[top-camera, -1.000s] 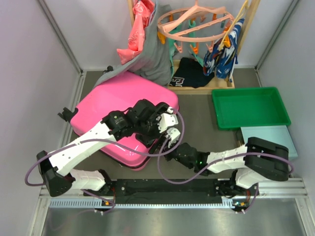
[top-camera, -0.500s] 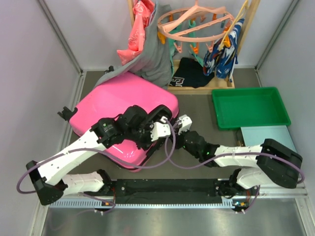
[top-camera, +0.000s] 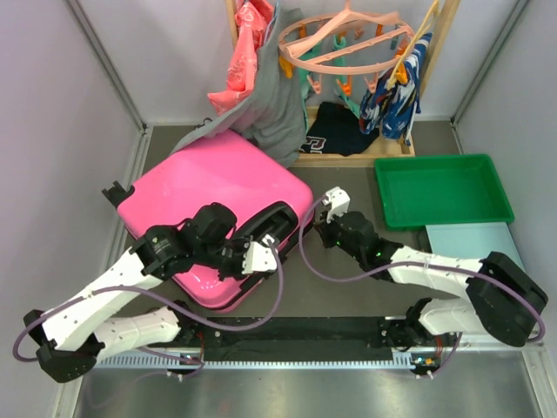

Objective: Open, take out, and arrange the luggage

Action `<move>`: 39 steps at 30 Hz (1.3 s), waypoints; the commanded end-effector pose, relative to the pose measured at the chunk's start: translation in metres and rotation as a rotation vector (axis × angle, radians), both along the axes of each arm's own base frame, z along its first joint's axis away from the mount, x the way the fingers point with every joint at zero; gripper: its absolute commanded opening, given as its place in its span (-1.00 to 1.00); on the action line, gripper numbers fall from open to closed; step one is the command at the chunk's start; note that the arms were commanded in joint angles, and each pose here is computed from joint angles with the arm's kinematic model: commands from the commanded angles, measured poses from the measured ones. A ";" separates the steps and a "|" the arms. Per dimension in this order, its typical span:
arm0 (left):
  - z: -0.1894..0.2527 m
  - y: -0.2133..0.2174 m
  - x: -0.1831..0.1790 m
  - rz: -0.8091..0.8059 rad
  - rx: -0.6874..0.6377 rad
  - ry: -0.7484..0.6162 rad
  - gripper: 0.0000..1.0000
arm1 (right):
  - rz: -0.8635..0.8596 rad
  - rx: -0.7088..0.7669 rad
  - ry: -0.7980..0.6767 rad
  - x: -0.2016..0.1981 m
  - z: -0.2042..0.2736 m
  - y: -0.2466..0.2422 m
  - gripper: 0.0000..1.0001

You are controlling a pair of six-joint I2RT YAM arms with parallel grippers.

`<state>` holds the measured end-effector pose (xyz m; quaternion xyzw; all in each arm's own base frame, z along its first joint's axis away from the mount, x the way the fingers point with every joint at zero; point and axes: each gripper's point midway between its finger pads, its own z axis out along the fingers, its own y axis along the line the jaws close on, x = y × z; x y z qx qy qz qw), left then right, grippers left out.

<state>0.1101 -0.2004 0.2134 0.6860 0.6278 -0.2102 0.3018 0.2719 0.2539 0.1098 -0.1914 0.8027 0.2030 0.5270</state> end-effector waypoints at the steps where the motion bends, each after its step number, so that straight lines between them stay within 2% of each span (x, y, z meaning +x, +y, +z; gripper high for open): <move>1: -0.044 0.078 -0.043 -0.046 0.314 0.122 -1.00 | -0.041 -0.058 -0.160 0.040 0.043 -0.004 -1.00; 7: -0.038 0.083 -0.047 -0.126 0.278 0.055 -1.00 | -0.042 -0.082 -0.192 0.069 0.054 -0.008 -1.00; 12: -0.040 0.087 -0.052 -0.142 0.282 0.061 -1.00 | -0.023 -0.137 -0.232 0.088 0.058 -0.013 -1.00; 17: -0.041 0.090 -0.055 -0.159 0.277 0.050 -1.00 | 0.080 -0.191 -0.258 0.113 0.063 0.011 -1.00; 24: -0.039 0.094 -0.061 -0.163 0.262 0.053 -1.00 | 0.239 -0.122 -0.356 0.138 0.099 0.044 -1.00; 27: -0.038 0.094 -0.061 -0.162 0.254 0.046 -1.00 | 0.364 -0.090 -0.355 0.132 0.098 0.067 -1.00; 33: -0.032 0.084 -0.044 -0.054 0.218 0.015 -0.96 | 0.430 -0.086 -0.360 0.089 0.079 0.085 -1.00; 34: -0.026 0.076 -0.034 -0.010 0.183 -0.013 -0.72 | 0.433 -0.077 -0.344 0.082 0.075 0.087 -1.00; 35: -0.023 0.072 -0.028 0.030 0.171 -0.025 0.04 | 0.436 -0.070 -0.338 0.075 0.073 0.088 -1.00; 38: -0.005 0.058 -0.016 0.110 0.123 -0.017 0.58 | 0.414 -0.050 -0.320 0.050 0.067 0.087 -1.00; 39: 0.006 0.052 -0.014 0.140 0.091 -0.008 0.62 | 0.388 -0.060 -0.294 0.045 0.057 0.081 -1.00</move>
